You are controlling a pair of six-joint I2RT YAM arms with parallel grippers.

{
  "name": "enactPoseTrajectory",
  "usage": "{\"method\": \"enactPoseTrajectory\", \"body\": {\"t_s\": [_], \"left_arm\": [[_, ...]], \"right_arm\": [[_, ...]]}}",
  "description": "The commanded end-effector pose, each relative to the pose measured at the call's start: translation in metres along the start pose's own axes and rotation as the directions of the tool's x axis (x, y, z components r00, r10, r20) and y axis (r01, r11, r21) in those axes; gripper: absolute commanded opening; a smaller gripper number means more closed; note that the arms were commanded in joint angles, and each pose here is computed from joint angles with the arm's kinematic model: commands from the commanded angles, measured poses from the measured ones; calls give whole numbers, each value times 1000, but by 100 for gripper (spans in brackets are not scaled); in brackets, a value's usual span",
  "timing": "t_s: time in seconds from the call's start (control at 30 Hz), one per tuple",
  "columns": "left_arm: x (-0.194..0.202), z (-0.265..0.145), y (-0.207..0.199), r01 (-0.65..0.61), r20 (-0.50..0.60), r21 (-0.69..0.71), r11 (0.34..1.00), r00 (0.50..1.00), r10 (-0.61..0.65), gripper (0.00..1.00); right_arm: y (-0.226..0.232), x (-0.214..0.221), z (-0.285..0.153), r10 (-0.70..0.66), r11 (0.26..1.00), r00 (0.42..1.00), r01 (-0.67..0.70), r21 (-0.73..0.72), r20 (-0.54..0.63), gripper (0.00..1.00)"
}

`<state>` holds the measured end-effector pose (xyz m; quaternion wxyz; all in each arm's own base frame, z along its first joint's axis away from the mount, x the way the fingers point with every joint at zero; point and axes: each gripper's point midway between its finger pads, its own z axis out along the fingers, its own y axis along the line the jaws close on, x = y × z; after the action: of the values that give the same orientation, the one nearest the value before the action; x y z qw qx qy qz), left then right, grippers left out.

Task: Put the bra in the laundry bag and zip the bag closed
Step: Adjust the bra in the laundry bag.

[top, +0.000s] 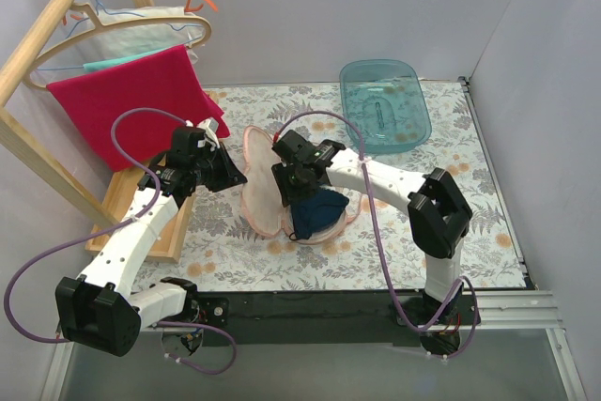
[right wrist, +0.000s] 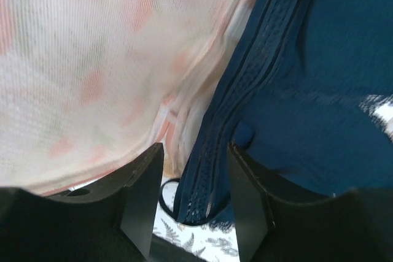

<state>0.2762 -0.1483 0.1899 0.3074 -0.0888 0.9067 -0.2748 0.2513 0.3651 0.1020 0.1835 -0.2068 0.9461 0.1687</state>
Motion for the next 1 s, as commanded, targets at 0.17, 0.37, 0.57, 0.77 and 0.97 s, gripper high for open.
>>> {"method": "enactPoseTrajectory", "body": {"t_s": [0.17, 0.37, 0.57, 0.77, 0.97], "left_arm": [[-5, -7, -12, -28, 22, 49, 998, 999, 27, 0], [-6, -7, -12, -28, 21, 47, 999, 999, 27, 0], [-6, -5, -12, -33, 16, 43, 999, 999, 32, 0], [-4, -3, -9, -32, 10, 37, 999, 999, 31, 0], [-4, -3, -9, -30, 13, 35, 999, 999, 30, 0]], "right_arm": [[0, 38, -9, -40, 993, 996, 48, 112, -73, 54], [-11, 46, -7, -39, 983, 994, 55, 174, -98, 52], [-7, 54, -3, -52, 985, 990, 72, 155, -134, 50], [-4, 63, 2, -69, 987, 983, 92, 134, -171, 50], [-5, 73, 12, -76, 984, 976, 106, 141, -204, 47]]}}
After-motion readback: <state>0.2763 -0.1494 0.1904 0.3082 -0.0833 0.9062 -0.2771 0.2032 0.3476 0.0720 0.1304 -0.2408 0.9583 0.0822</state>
